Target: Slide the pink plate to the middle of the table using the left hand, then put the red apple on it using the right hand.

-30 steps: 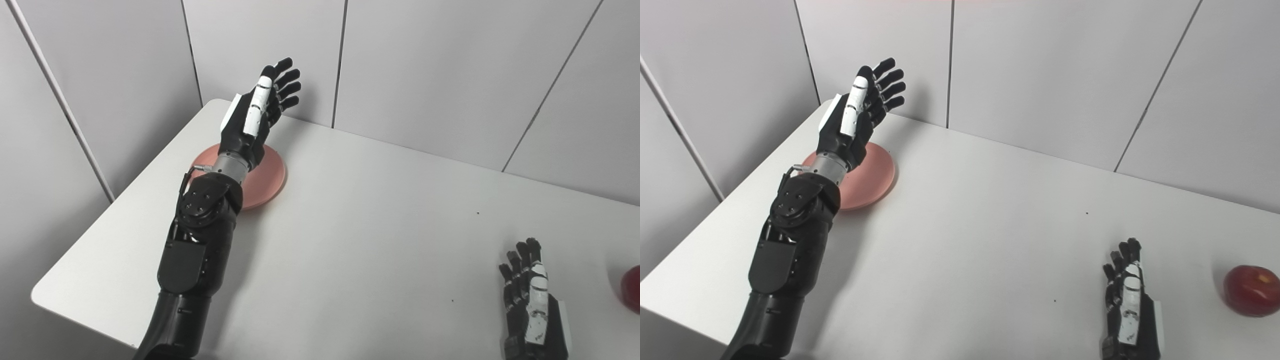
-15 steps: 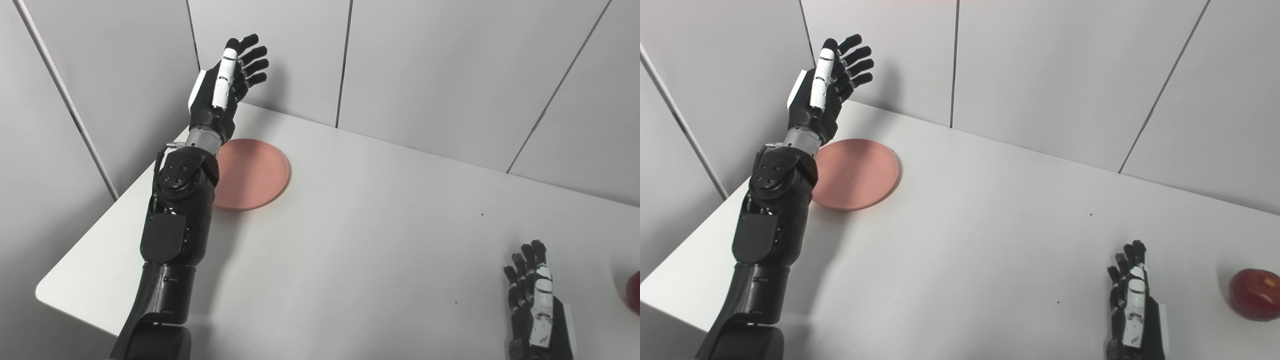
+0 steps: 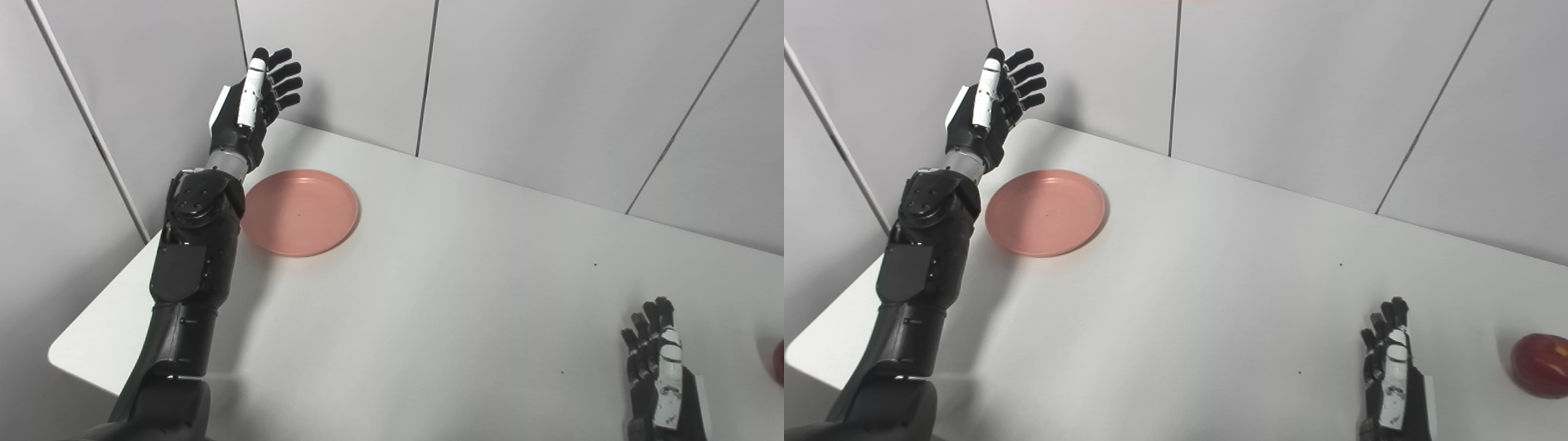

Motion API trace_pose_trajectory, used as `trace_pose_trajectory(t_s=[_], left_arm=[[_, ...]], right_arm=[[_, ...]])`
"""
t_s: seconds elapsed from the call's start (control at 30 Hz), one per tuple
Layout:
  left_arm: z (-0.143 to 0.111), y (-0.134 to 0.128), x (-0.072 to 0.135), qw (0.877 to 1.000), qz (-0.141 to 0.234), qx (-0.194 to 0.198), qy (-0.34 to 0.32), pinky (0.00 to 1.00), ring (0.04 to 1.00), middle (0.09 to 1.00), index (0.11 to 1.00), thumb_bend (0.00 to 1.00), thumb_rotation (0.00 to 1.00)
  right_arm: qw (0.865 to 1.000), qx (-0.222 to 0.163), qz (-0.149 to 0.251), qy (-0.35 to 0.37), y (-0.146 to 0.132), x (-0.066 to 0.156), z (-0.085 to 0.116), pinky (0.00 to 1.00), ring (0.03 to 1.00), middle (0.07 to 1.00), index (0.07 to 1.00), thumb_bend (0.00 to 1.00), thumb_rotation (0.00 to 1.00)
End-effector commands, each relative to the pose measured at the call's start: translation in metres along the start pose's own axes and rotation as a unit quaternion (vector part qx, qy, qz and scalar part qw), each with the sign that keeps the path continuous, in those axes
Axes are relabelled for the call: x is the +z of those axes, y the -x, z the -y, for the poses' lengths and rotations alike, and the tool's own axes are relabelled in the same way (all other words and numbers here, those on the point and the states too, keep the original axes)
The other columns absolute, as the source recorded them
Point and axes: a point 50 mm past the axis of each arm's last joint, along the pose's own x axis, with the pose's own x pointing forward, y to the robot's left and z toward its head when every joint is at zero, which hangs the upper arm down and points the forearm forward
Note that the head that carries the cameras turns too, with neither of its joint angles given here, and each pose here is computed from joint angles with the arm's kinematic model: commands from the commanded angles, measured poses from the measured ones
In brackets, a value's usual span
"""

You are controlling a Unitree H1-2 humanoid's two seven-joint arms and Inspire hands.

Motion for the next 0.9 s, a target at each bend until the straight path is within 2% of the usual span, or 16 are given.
trace_pose_trajectory(t_s=[0.0,0.3,0.63,0.87], left_arm=[[-0.006,-0.016,0.031,0.999,0.046,-0.01,-0.004,0.82,0.833,0.827,0.803,0.4,1.0],[-0.025,-0.02,0.016,1.0,0.021,0.004,0.007,0.82,0.831,0.828,0.803,0.34,1.0],[-0.038,-0.021,-0.009,0.999,-0.009,0.032,0.02,0.83,0.836,0.833,0.809,0.33,1.0],[-0.044,-0.021,-0.02,0.999,-0.023,0.039,0.03,0.84,0.84,0.836,0.818,0.39,1.0]], right_arm=[[1.0,0.001,-0.006,0.002,0.004,0.0,0.005,1.0,1.0,1.0,1.0,0.13,1.0],[1.0,-0.003,-0.008,0.007,0.005,0.002,0.005,1.0,1.0,1.0,1.0,0.13,1.0],[1.0,0.0,-0.009,0.005,0.006,0.003,0.006,1.0,1.0,1.0,1.0,0.13,1.0],[1.0,0.0,-0.007,0.003,0.006,0.004,0.006,1.0,1.0,1.0,1.0,0.13,1.0]])
